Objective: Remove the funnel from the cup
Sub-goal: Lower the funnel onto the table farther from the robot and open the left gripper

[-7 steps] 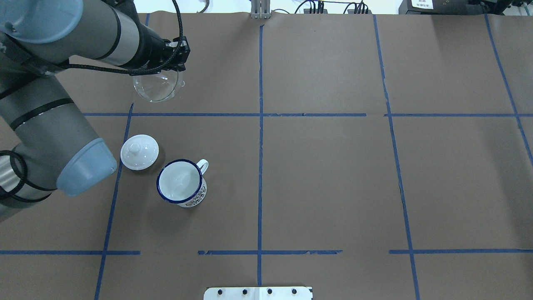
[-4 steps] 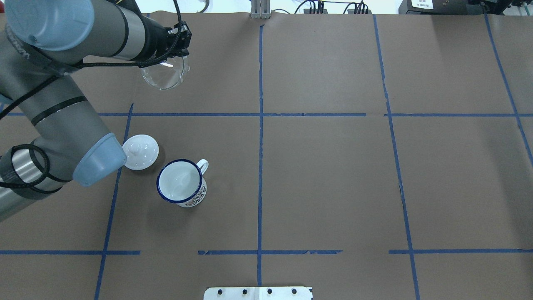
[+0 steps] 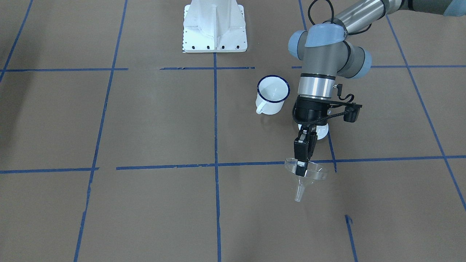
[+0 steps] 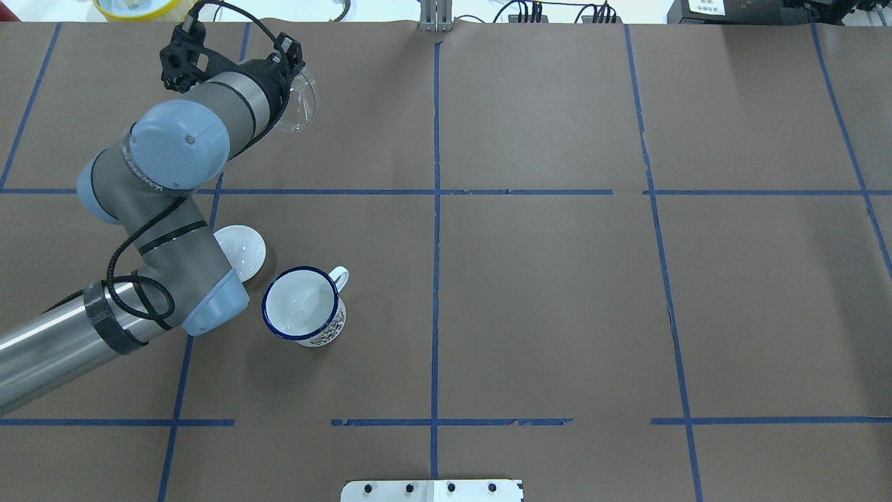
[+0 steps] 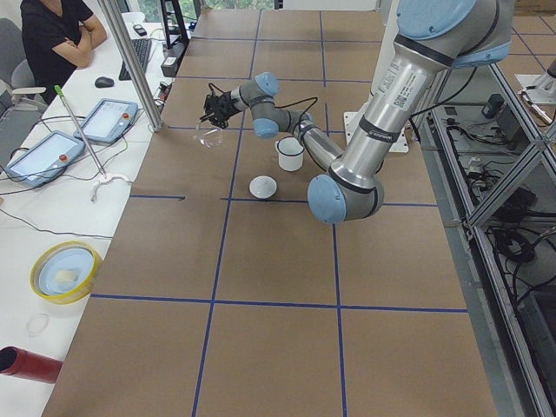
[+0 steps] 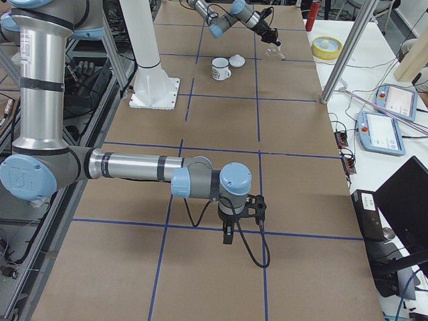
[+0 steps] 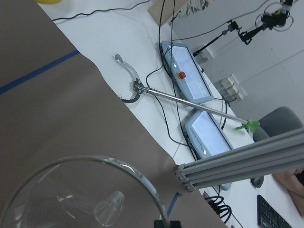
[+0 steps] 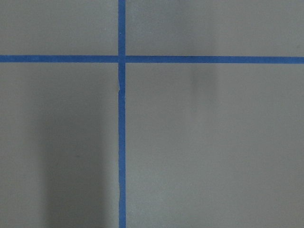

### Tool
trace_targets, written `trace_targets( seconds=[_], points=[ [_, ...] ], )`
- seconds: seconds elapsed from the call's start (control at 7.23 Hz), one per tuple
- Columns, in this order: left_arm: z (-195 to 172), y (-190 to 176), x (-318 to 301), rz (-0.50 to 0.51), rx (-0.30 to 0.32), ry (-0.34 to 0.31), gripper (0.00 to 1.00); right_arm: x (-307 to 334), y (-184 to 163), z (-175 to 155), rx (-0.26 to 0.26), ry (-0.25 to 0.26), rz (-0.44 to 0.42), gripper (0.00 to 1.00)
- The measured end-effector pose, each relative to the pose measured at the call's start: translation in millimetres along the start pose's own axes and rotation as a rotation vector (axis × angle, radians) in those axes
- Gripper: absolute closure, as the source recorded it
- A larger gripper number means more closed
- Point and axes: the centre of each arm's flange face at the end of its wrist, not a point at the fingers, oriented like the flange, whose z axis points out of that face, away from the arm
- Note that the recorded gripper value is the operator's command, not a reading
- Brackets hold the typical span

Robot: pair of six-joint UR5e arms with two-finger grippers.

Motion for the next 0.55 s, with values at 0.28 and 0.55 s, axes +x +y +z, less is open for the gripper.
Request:
trace_targets(
  seconds=[0.28, 0.55],
  points=[
    [14.7, 18.5, -31.2, -0.04, 0.096, 0.008, 1.0, 0.0, 0.0, 0.0, 0.0, 0.0, 0.0, 0.0],
    [28.6, 31.2, -54.8, -0.072, 0.147, 0.003, 1.0, 0.0, 0.0, 0.0, 0.0, 0.0, 0.0, 0.0]
  ],
)
